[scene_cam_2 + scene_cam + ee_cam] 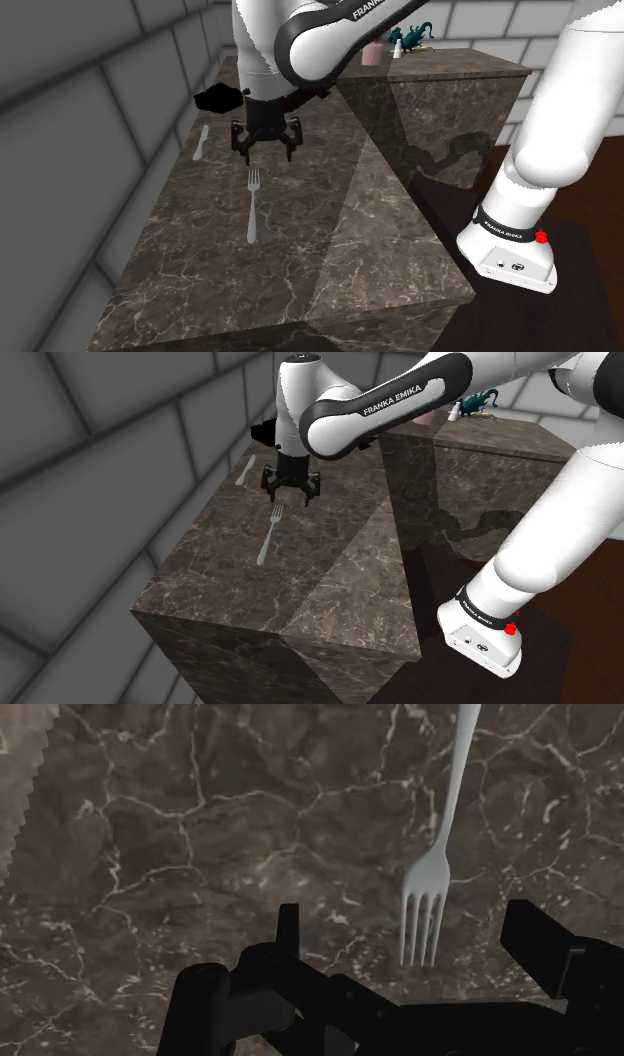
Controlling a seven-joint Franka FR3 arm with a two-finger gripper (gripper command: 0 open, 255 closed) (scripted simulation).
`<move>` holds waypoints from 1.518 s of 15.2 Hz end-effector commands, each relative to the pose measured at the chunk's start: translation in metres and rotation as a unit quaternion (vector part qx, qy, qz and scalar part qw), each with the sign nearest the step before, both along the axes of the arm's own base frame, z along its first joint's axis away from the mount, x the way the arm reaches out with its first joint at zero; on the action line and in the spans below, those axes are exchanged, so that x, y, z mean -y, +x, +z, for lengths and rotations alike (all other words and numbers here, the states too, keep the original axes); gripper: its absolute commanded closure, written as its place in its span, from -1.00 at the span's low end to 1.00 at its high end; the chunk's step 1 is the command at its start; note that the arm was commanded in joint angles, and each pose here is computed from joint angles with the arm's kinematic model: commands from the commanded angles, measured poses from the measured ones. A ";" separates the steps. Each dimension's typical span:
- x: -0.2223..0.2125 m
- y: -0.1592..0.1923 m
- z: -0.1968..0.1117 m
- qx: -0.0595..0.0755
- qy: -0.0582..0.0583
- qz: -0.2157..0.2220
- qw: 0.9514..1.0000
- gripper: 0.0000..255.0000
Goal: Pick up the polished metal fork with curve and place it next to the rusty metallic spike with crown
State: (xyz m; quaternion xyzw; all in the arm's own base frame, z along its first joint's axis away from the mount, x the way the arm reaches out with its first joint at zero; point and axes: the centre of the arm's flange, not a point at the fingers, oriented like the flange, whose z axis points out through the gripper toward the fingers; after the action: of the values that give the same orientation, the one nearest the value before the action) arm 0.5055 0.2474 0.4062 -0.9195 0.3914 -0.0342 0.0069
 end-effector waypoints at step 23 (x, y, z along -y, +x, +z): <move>-0.025 0.044 -0.078 -0.005 -0.010 -0.046 0.999 1.00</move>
State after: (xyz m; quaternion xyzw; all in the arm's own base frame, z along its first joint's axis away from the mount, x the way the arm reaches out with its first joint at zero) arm 0.5477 0.2709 0.3307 -0.9006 0.4333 -0.0319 -0.0140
